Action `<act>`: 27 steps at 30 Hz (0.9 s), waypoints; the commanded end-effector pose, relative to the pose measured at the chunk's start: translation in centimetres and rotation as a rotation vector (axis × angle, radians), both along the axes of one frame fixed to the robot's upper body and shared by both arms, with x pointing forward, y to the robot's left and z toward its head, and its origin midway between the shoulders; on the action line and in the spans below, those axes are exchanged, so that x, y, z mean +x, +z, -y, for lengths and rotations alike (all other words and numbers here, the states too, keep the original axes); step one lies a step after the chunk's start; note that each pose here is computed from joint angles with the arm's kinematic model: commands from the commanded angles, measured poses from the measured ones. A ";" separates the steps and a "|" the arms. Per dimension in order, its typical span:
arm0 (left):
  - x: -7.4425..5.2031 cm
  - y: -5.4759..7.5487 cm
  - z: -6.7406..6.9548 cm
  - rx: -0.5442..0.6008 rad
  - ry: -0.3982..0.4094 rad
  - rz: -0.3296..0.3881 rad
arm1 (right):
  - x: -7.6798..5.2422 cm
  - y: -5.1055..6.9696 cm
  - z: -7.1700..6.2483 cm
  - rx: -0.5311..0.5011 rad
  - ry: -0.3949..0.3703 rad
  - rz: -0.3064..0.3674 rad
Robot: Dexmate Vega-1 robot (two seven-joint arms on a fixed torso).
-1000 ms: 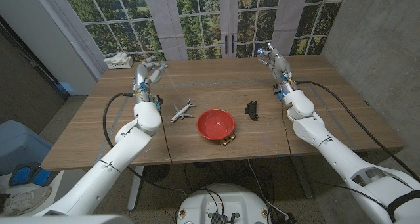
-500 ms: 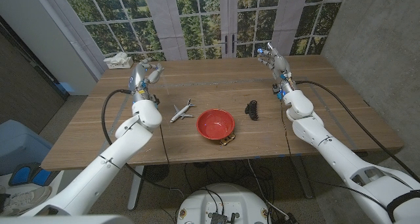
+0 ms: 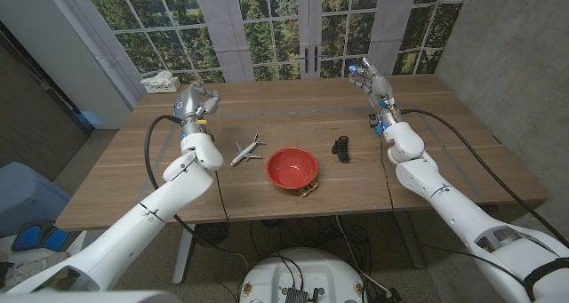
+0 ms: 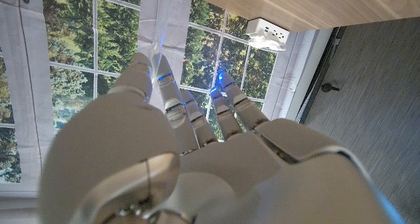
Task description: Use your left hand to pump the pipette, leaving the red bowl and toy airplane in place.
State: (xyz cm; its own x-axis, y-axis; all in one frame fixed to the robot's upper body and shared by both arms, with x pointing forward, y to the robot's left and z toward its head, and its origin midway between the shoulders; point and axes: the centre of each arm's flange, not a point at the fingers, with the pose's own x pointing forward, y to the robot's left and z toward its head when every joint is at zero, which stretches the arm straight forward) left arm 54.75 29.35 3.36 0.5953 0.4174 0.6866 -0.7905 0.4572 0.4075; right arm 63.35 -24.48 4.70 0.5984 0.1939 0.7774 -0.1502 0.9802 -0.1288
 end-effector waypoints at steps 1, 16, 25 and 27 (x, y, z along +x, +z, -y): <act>0.1 -0.1 0.4 0.100 0.119 -0.080 | -0.4 -0.3 0.3 0.000 -0.008 0.001; 0.6 -0.8 0.6 0.176 0.224 -0.225 | -0.8 -0.5 0.5 -0.002 -0.013 0.009; 1.1 -0.7 1.0 0.221 0.281 -0.349 | -1.2 -0.6 0.8 0.000 -0.020 0.016; 1.3 -0.6 1.0 0.232 0.281 -0.394 | -1.3 -0.6 0.8 0.000 -0.024 0.021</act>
State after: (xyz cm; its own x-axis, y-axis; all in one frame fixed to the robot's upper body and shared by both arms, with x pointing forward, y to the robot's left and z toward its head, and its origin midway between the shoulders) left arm 55.59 28.35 2.83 0.6581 0.4339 0.6154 -0.7342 0.1885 0.6522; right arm 62.51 -25.02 4.22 0.5945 0.1867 0.7821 -0.1348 0.9821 -0.1319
